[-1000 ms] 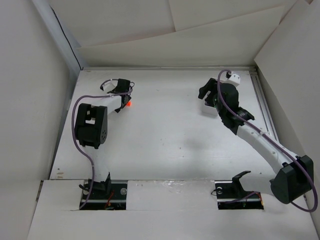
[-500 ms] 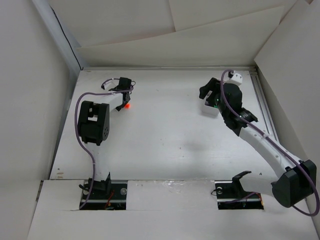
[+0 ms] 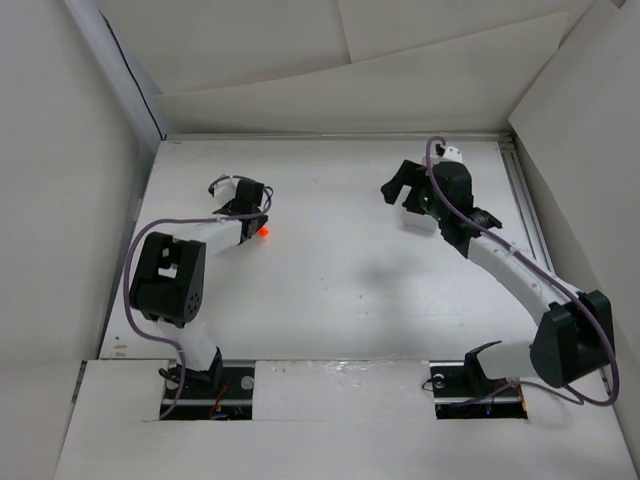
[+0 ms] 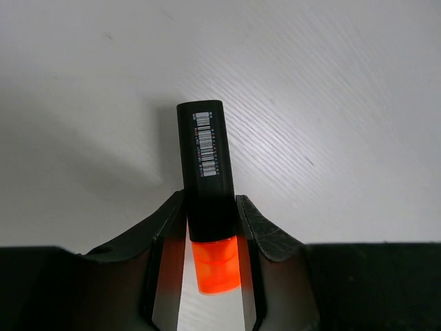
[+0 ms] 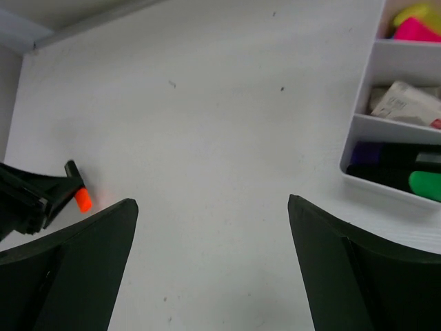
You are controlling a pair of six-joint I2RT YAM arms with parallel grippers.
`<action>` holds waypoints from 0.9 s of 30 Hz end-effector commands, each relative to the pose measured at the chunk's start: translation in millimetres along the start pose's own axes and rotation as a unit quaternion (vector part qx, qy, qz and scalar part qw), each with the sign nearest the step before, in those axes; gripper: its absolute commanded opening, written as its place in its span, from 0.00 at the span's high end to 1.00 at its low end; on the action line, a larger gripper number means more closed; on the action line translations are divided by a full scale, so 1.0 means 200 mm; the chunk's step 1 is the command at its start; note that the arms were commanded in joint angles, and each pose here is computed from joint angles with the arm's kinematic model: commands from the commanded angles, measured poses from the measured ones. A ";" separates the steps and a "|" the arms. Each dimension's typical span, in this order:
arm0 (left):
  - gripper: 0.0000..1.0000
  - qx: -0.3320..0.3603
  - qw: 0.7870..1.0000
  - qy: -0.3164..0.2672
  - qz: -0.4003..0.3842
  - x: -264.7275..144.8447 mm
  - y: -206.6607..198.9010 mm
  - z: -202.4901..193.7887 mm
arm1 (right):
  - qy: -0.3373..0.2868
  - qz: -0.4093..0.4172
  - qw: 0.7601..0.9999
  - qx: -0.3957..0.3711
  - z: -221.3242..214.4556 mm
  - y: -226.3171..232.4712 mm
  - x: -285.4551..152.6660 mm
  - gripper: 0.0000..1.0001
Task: Sort the stationery into containers
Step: Pick up the stationery from the center of the board.
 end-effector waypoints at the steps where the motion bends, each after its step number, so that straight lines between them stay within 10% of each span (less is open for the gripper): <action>1: 1.00 0.003 0.994 -0.019 -0.111 -0.16 -0.13 0.03 | 0.045 0.062 0.997 -0.007 -0.03 0.08 0.07 0.04; 10: 1.00 0.094 0.956 0.004 -0.277 -0.47 -0.19 -0.22 | 0.104 0.161 0.981 0.003 -0.16 0.23 0.13 0.06; 14: 1.00 0.121 0.931 0.028 -0.344 -0.56 -0.22 -0.32 | 0.105 0.198 0.974 0.018 -0.16 0.32 0.14 0.53; 15: 1.00 0.120 0.927 0.028 -0.355 -0.57 -0.23 -0.32 | 0.106 0.199 0.974 0.031 -0.17 0.32 0.14 0.87; 17: 1.00 0.142 0.911 0.029 -0.385 -0.64 -0.24 -0.37 | 0.109 0.225 0.968 0.030 -0.20 0.37 0.12 1.00; 20: 1.00 0.151 0.893 0.031 -0.423 -0.73 -0.28 -0.39 | 0.115 0.247 0.962 0.034 -0.22 0.43 0.12 0.86; 23: 1.00 0.154 0.876 0.029 -0.456 -0.79 -0.30 -0.40 | 0.141 0.252 0.957 0.041 -0.31 0.46 0.14 0.42; 27: 1.00 0.163 0.852 0.039 -0.495 -0.84 -0.29 -0.43 | 0.176 0.266 0.947 0.046 -0.43 0.52 0.18 0.30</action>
Point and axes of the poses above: each gripper's point midway between its finger pads, its own x axis out along the fingers, its own y axis along the line the jaws close on, z = x × y, the point moved 5 cm from there along -x, back along the fingers, and after that the axes turned 1 degree about x, right-handed, at the moved point
